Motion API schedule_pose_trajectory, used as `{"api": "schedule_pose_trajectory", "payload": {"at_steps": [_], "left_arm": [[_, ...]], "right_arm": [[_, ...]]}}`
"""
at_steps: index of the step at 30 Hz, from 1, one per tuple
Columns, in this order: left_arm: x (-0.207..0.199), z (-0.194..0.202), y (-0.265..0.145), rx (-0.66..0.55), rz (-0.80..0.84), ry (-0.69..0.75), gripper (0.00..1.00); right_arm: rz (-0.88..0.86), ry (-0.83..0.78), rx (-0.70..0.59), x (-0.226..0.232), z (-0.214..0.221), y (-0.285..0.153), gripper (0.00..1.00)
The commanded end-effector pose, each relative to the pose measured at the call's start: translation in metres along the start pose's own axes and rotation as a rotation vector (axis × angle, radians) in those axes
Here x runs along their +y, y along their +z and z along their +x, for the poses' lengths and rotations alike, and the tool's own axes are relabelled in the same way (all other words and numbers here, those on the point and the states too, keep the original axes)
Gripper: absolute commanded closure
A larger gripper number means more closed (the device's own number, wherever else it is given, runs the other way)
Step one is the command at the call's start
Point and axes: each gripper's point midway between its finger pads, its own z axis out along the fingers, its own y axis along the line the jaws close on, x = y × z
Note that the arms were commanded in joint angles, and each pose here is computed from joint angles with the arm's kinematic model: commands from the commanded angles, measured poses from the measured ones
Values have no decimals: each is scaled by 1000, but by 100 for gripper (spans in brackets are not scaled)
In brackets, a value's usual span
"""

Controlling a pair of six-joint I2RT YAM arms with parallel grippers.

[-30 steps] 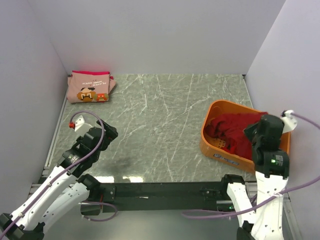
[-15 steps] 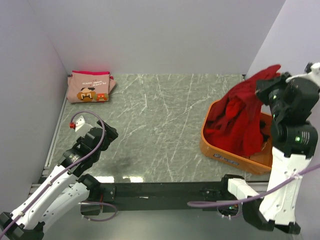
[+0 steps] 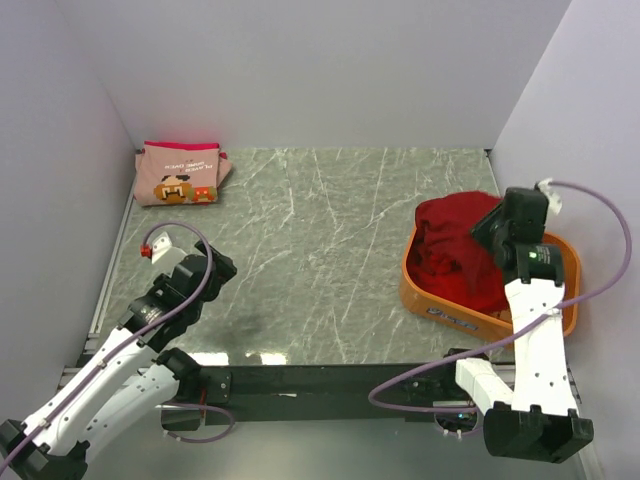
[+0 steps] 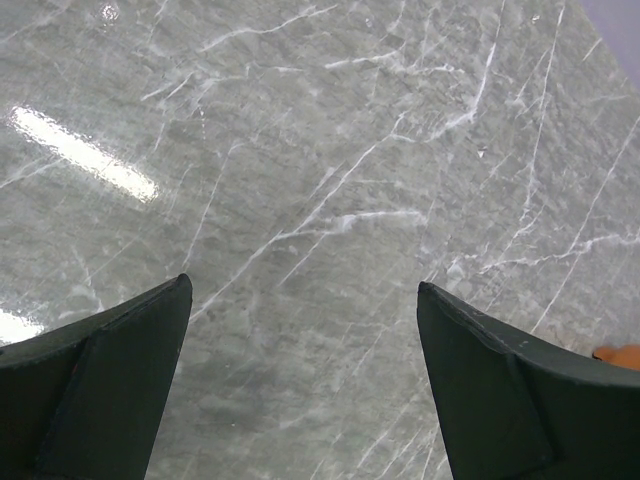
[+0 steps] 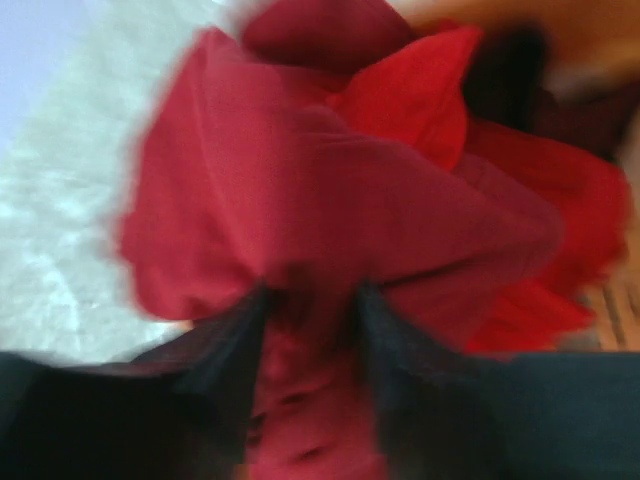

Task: Fold and stack the t-shirts
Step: Grab the tshirt from the pile

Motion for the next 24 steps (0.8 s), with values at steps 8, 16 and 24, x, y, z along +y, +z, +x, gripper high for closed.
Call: {"api": "schedule_pose_trajectory", "payload": {"at_steps": [8, 16, 24], "left_arm": [[-3, -8, -1, -25, -18, -6, 0], [-1, -8, -1, -29, -25, -8, 1], [3, -8, 1, -35, -41, -12, 0]], "right_arm": [[-34, -146, -57, 1, -18, -20, 24], [-311, -211, 105, 60, 7, 7, 12], [-205, -280, 226, 60, 40, 60, 26]]}}
